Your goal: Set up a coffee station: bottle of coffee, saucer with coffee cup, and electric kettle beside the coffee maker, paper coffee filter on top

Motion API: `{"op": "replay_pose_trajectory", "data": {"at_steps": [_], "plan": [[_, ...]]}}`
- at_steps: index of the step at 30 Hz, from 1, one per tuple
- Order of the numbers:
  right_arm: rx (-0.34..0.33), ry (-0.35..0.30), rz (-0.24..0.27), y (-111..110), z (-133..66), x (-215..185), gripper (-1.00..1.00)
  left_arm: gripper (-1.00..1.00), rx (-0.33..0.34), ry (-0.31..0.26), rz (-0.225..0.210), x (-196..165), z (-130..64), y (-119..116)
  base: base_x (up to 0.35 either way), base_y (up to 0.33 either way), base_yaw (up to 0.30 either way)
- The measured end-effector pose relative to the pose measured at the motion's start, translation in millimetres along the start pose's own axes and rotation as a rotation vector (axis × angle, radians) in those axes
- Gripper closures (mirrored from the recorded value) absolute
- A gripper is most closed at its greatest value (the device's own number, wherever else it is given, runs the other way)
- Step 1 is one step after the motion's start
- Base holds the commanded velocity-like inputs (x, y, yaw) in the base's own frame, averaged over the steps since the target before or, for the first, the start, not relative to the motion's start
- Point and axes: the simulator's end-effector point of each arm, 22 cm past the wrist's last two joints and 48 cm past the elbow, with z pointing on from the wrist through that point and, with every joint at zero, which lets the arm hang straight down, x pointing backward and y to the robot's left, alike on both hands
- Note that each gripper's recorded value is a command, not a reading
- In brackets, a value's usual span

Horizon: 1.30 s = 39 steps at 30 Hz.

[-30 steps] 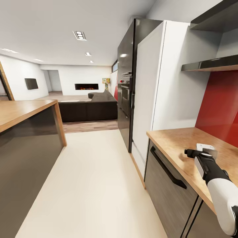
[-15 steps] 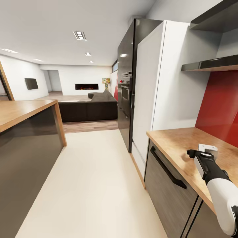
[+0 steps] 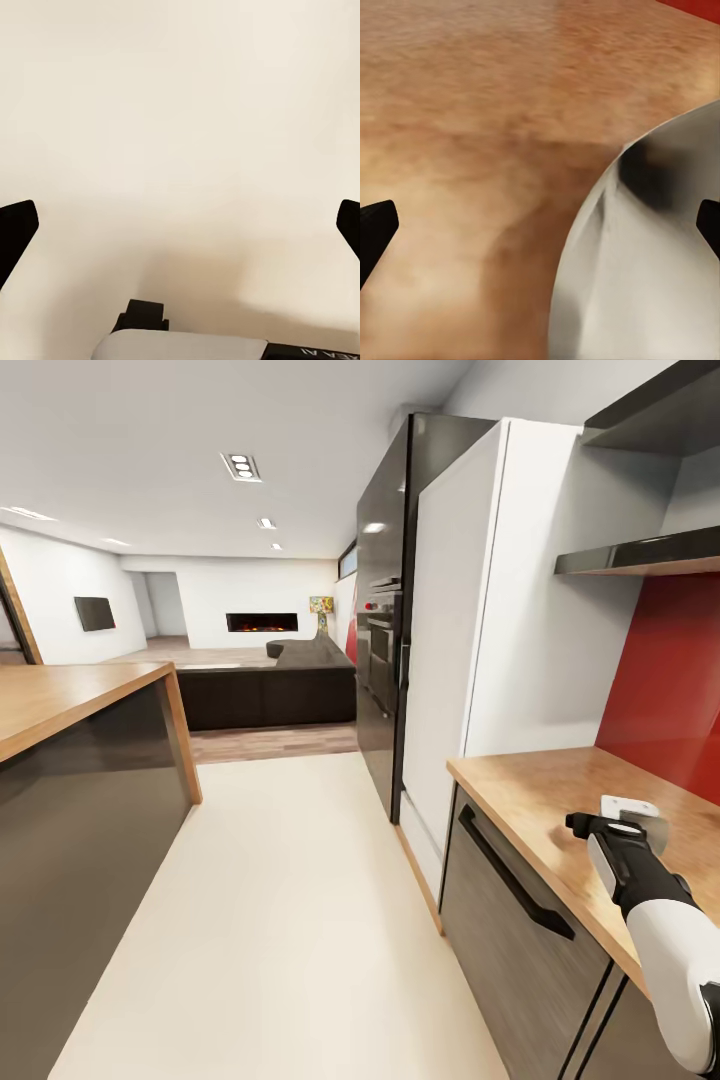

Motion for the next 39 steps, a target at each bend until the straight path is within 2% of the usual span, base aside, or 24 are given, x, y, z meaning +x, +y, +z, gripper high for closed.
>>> {"op": "replay_pose_trajectory", "data": {"at_steps": [39], "plan": [[0.001, -0.001, 0.006, -1.6, 0.2, -0.9, -1.00, -1.00, 0.000, 0.000, 0.000, 0.1, 0.0, 0.0, 0.029, 0.000, 0.000]]}}
